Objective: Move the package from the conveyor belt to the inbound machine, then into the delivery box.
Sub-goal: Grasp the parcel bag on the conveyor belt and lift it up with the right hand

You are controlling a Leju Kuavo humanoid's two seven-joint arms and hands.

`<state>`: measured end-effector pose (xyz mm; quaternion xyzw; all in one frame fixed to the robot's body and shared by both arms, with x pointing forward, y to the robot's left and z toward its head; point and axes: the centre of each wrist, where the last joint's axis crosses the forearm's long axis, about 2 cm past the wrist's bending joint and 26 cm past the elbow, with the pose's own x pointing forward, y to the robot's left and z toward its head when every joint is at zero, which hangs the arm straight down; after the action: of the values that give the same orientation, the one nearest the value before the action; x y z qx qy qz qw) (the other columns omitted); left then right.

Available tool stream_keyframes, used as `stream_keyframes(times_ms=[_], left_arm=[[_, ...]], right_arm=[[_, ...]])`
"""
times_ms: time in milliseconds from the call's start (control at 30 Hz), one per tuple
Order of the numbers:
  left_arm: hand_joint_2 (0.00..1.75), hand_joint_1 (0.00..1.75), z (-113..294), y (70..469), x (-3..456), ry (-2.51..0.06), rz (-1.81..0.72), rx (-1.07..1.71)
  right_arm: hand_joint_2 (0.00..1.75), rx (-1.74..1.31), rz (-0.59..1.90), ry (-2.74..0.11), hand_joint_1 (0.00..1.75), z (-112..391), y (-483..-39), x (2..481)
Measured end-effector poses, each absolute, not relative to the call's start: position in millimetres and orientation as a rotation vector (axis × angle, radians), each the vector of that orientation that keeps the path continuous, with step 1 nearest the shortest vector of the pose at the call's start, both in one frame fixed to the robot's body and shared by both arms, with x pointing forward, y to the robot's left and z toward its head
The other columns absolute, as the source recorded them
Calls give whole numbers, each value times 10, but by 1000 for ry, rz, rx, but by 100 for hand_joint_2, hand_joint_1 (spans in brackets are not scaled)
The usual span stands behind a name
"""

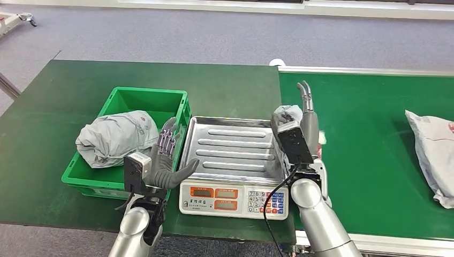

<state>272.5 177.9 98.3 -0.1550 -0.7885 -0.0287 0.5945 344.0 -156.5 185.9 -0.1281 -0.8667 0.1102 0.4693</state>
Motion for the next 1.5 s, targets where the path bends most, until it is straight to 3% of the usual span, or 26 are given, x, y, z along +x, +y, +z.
stream_keyframes(times_ms=[267,533,833,1300,1500], left_arm=[[175,0,971,1798,2710,-1822,-61,-345],[175,0,943,1884,2619,-1807,-40,-318],[175,0,932,1878,2559,-1801,-33,-319],[175,0,962,1861,2563,-1811,-32,-323],[175,0,974,1862,2561,-1803,-39,-330]], right_arm=[[175,-369,273,-2029,0,1693,-1606,3377],[175,-600,307,-1850,0,1212,-1868,2881],[175,-631,248,-1863,0,1242,-1992,2459],[175,-655,190,-1888,0,1321,-2070,2343],[175,-593,126,-1759,0,1222,-2187,2307]])
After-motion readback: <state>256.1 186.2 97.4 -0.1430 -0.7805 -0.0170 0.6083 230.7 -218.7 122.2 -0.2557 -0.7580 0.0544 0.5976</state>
